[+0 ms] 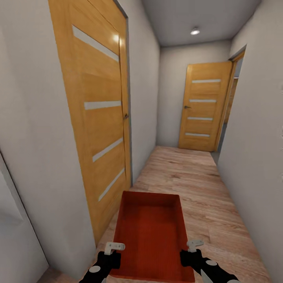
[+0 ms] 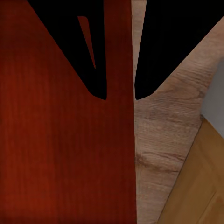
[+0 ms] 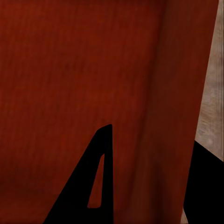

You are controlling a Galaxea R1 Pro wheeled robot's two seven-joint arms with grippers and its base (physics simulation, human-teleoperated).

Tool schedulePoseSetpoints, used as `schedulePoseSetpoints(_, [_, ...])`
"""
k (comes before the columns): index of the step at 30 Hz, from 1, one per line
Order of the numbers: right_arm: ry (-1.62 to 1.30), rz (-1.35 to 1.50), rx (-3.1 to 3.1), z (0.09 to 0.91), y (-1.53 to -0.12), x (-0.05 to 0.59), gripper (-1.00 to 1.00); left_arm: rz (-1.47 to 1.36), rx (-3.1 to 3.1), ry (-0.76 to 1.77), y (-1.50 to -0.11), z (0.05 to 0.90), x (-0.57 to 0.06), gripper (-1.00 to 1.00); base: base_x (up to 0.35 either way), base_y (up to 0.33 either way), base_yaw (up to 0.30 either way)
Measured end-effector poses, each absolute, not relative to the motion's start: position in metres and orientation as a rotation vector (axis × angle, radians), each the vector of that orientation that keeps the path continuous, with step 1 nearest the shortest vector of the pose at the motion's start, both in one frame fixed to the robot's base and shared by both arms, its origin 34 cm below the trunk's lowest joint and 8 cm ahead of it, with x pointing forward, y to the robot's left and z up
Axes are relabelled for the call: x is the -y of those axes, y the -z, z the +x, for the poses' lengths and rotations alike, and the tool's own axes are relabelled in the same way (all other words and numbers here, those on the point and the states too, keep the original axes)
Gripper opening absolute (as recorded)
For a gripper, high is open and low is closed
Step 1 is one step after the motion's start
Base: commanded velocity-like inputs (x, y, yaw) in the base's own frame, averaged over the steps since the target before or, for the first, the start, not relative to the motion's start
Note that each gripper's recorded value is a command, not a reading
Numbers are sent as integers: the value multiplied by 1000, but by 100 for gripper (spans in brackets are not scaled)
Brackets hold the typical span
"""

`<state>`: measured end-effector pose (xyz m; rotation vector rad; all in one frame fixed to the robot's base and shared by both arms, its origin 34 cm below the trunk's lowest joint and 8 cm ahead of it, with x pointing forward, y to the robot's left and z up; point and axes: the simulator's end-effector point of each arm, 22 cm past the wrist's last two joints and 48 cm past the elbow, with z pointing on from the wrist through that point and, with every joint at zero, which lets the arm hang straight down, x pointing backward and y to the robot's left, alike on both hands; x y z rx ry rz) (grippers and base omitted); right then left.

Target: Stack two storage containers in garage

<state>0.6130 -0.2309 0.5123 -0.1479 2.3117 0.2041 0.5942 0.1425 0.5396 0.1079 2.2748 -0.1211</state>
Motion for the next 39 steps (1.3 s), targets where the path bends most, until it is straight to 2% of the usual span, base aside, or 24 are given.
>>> schedulePoseSetpoints(17, [-202, -149, -2291, 617, -522, 231, -100, 110, -2254, 119, -549, 598, -142, -100, 341, 0, -208])
schedulePoseSetpoints(39, [-202, -149, -2291, 617, -522, 231, -100, 109, -2254, 119, -549, 598, -143, -100, 341, 0, -10])
